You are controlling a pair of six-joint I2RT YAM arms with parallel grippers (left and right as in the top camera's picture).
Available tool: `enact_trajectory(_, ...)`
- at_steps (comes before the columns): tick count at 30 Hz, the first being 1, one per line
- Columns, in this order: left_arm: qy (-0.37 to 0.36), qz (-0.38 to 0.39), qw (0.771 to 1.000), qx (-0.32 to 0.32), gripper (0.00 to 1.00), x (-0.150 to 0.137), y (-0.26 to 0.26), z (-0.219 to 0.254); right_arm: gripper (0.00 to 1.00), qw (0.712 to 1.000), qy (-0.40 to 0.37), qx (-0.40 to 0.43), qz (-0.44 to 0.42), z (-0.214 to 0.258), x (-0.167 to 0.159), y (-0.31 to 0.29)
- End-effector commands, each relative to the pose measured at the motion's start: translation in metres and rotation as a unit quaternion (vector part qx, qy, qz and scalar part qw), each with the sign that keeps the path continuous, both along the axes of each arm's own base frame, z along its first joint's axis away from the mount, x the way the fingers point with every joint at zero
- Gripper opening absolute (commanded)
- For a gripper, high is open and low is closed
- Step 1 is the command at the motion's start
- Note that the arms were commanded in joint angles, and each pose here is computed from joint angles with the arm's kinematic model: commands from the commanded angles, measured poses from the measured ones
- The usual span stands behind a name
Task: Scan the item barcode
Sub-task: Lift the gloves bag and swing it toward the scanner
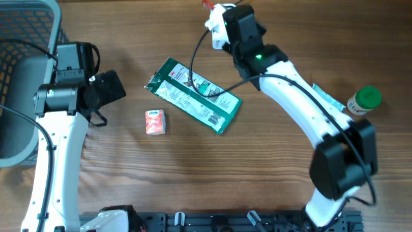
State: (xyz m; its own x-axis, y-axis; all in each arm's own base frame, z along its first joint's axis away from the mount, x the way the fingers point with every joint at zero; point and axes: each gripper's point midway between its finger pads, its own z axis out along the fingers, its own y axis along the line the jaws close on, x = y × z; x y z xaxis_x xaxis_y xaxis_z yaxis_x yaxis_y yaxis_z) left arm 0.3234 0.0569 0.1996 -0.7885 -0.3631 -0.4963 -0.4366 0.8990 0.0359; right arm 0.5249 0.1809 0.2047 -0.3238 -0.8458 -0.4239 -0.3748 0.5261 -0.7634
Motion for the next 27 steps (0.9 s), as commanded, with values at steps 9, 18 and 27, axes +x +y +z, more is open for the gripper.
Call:
enact_trajectory(9, -0.015, 0.010, 1.000, 0.006, 1.00, 0.001, 0.004, 0.010, 0.04, 0.978, -0.015, -0.195, -0.072, -0.076, 0.053, -0.058)
enact_trajectory(18, -0.015, 0.010, 1.000, 0.006, 1.00, 0.001, 0.004, 0.010, 0.04, 0.978, -0.026, -0.194, -0.071, -0.085, 0.059, -0.055)
enact_trajectory(27, -0.015, 0.010, 1.000, 0.006, 1.00, 0.001, 0.004, 0.010, 0.04, 0.983, 0.020, -0.173, -0.060, -0.110, 0.048, -0.052)
